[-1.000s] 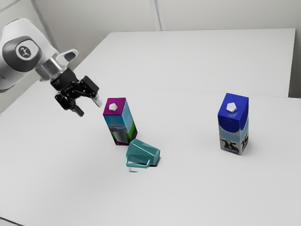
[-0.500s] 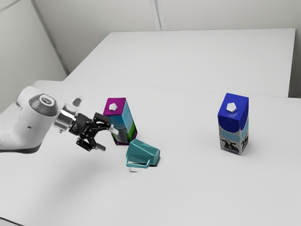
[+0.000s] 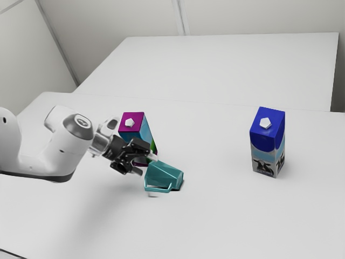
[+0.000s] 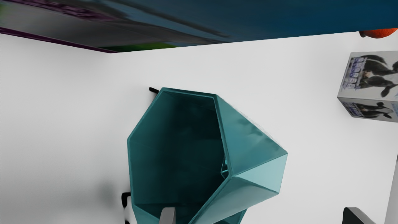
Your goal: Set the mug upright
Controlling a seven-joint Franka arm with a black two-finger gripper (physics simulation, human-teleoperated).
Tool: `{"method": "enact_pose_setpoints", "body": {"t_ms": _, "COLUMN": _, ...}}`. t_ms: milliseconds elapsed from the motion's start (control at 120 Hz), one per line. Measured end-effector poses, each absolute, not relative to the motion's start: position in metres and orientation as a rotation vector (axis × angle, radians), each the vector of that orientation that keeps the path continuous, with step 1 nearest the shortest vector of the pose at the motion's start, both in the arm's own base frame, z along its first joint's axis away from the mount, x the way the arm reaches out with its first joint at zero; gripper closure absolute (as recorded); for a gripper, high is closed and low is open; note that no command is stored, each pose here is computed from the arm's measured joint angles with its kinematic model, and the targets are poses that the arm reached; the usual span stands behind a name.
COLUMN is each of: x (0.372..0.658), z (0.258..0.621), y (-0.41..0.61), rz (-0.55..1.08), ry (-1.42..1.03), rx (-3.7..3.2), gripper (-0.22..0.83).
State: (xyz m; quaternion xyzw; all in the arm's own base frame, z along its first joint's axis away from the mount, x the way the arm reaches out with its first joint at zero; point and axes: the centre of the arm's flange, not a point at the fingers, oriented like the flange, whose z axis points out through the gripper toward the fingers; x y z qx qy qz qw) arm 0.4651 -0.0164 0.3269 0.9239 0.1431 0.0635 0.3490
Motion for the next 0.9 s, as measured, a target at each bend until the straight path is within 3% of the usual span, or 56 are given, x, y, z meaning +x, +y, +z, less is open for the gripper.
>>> {"method": "enact_pose_setpoints", "body": {"t_ms": 900, "x": 0.485, "z": 0.309, "y": -0.016, "rz": 0.325, "ry": 0.369, "rx": 2.454, "gripper": 0.02}}
